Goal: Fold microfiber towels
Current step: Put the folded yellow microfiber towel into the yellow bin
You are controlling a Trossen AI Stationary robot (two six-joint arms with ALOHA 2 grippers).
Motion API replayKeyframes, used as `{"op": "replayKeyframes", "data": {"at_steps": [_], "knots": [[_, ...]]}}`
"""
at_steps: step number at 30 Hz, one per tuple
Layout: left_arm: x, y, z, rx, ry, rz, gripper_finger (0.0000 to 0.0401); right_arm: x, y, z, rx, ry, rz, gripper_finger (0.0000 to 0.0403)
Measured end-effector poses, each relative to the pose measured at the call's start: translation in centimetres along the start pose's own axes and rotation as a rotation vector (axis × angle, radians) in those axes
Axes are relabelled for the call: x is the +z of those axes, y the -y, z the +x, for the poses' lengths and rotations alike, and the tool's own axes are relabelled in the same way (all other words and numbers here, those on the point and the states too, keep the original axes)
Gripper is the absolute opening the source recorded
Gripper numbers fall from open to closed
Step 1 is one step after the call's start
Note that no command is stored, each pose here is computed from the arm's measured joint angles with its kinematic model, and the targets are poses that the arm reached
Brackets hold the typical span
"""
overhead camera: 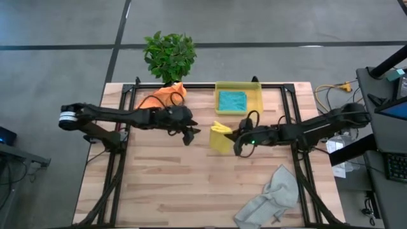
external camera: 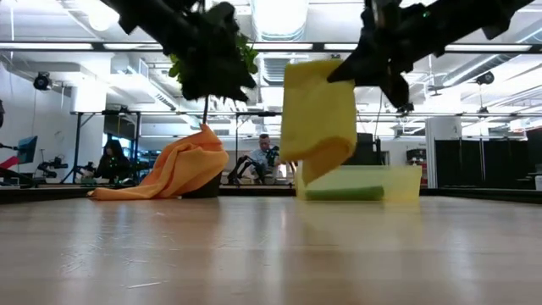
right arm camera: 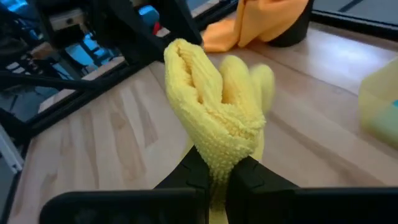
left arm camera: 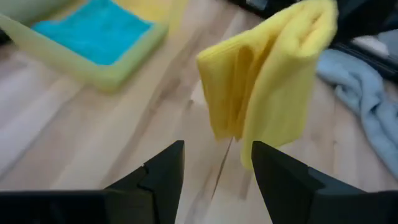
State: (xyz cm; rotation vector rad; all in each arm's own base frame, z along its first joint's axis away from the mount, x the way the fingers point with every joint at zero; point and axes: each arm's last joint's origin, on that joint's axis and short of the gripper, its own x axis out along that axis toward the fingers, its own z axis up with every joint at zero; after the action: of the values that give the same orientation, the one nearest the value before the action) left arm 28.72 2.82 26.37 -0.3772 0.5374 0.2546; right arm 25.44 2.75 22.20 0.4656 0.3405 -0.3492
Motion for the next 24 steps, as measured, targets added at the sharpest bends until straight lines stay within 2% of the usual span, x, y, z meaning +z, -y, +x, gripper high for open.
{"op": "replayKeyframes", "data": {"at_steps": [6,10,13,18,24], "knots": [[1.0,-0.1,-2.0,-0.024,0.089,-0.012,0.0174,2.8,1.2,-2.3,0.061,0.059,-0.002,0.0014],[0.5,-0.3,-1.7,-0.016,0.068,-0.013,0.0174,4.9,3.0,-3.7,0.124,0.085,0.007,0.0014],[0.0,-0.5,-1.1,-0.007,0.038,-0.016,0.0174,5.8,4.8,-4.4,0.121,0.069,0.029,0.0014],[-0.5,-0.6,-0.2,0.002,0.006,-0.026,0.0173,7.1,7.8,-4.5,0.127,0.027,0.053,0.0014],[-0.7,-0.6,0.4,0.001,0.001,-0.07,0.0173,9.4,12.2,-3.1,0.165,-0.03,0.089,0.0014]]}}
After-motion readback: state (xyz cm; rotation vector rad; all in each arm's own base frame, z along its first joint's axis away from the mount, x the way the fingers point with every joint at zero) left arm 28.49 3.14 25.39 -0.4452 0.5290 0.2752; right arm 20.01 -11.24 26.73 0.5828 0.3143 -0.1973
